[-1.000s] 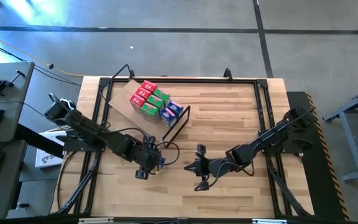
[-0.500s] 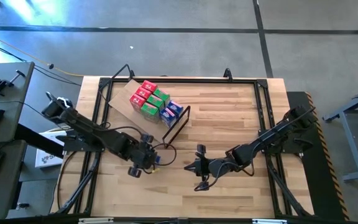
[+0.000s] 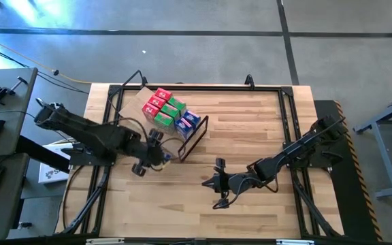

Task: Stack cereal on shelf
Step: Put the blue cereal on the shelf

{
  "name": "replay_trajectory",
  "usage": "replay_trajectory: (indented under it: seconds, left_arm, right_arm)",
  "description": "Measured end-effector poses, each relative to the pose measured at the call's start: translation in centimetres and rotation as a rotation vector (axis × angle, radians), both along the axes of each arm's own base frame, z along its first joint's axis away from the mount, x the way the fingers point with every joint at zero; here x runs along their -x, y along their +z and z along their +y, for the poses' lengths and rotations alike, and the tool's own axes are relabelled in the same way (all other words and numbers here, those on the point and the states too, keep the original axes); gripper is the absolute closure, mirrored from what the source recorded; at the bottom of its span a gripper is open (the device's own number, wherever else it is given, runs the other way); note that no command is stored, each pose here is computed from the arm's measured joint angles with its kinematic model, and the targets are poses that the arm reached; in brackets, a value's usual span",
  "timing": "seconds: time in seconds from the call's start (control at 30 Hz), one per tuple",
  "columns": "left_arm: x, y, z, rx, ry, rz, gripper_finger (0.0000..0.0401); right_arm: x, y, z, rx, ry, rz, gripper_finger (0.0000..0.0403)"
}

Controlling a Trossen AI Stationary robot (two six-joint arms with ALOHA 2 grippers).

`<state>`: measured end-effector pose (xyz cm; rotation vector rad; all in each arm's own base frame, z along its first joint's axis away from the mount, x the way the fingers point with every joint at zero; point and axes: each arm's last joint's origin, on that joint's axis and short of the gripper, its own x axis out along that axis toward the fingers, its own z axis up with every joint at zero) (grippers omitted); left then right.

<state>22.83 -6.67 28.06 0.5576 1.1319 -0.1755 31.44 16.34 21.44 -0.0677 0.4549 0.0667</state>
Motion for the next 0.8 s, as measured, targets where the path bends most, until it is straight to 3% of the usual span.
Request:
replay_trajectory:
  seconds: [0.4, 0.8]
  left_arm:
    - [-1.1, 0.4, 5.2, -0.06, -0.015, -0.004, 0.0224]
    - [-2.5, 0.5, 6.7, -0.043, -0.049, -0.086, 0.0212]
  right_arm:
    - [0.0, -0.1, 0.0, 0.001, 0.003, 0.007, 0.0403]
    - [0.0, -0.1, 0.0, 0.0, 0.005, 0.008, 0.0403]
